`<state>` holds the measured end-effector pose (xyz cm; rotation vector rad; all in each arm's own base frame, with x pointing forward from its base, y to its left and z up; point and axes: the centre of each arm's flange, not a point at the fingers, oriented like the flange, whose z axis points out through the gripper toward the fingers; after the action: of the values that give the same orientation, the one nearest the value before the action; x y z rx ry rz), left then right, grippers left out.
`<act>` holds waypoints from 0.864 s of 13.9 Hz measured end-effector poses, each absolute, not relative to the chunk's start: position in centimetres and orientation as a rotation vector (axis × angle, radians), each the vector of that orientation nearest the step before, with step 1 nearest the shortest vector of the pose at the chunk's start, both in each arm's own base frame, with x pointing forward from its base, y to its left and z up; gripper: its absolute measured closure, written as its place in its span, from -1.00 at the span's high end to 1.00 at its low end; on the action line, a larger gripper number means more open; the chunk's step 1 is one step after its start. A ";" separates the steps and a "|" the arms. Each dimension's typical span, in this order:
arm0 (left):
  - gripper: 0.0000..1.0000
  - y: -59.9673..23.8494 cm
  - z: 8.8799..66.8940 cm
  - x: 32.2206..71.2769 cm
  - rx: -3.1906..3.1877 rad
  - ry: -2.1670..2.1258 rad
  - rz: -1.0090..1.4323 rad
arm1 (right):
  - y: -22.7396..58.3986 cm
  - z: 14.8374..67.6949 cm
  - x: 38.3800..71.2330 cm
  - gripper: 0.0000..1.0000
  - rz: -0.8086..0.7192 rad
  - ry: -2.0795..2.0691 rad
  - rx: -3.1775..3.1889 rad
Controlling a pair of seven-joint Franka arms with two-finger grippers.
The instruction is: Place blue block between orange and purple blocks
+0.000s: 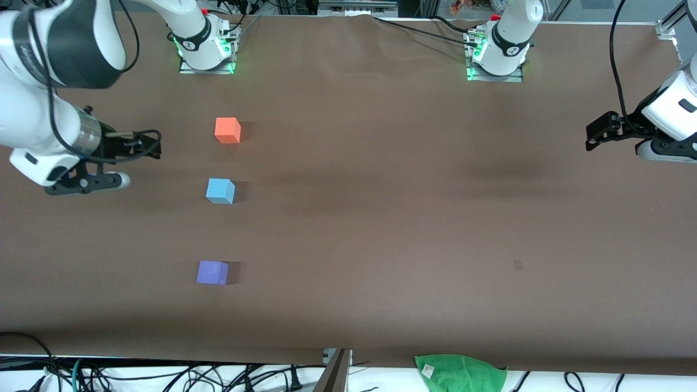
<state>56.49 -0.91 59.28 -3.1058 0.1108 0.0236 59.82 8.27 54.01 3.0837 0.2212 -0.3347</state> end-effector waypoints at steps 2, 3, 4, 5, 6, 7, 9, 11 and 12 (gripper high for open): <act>1.00 -0.9 59.3 56.5 -3.106 0.111 0.023 | 7.0 55.9 59.0 1.00 -0.325 0.207 3.110; 1.00 -0.9 59.3 56.5 -3.106 0.111 0.023 | 6.4 56.9 58.5 1.00 -0.318 0.206 3.125; 1.00 -0.9 59.3 56.5 -3.106 0.111 0.023 | 6.0 57.7 57.9 1.00 -0.312 0.209 3.134; 1.00 -0.9 59.3 56.5 -3.106 0.111 0.023 | 5.8 58.2 57.3 1.00 -0.316 0.217 3.134; 1.00 -0.9 59.3 56.5 -3.106 0.111 0.023 | 5.7 58.7 56.7 1.00 -0.321 0.227 3.126; 1.00 -0.9 59.3 56.5 -3.106 0.111 0.022 | 5.5 59.2 56.3 1.00 -0.309 0.233 3.115; 1.00 -0.9 59.3 56.5 -3.106 0.112 0.023 | 5.0 61.1 55.4 1.00 -0.256 0.229 3.109; 1.00 -1.0 59.3 56.5 -3.106 0.113 0.024 | 4.0 63.0 54.5 1.00 -0.203 0.209 3.117; 1.00 -1.0 59.3 56.5 -3.106 0.113 0.023 | 3.5 63.6 54.1 1.00 -0.187 0.195 3.121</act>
<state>56.48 -1.00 59.32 -3.1057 0.1133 0.0234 54.13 3.47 63.57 3.1209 0.1951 -0.1869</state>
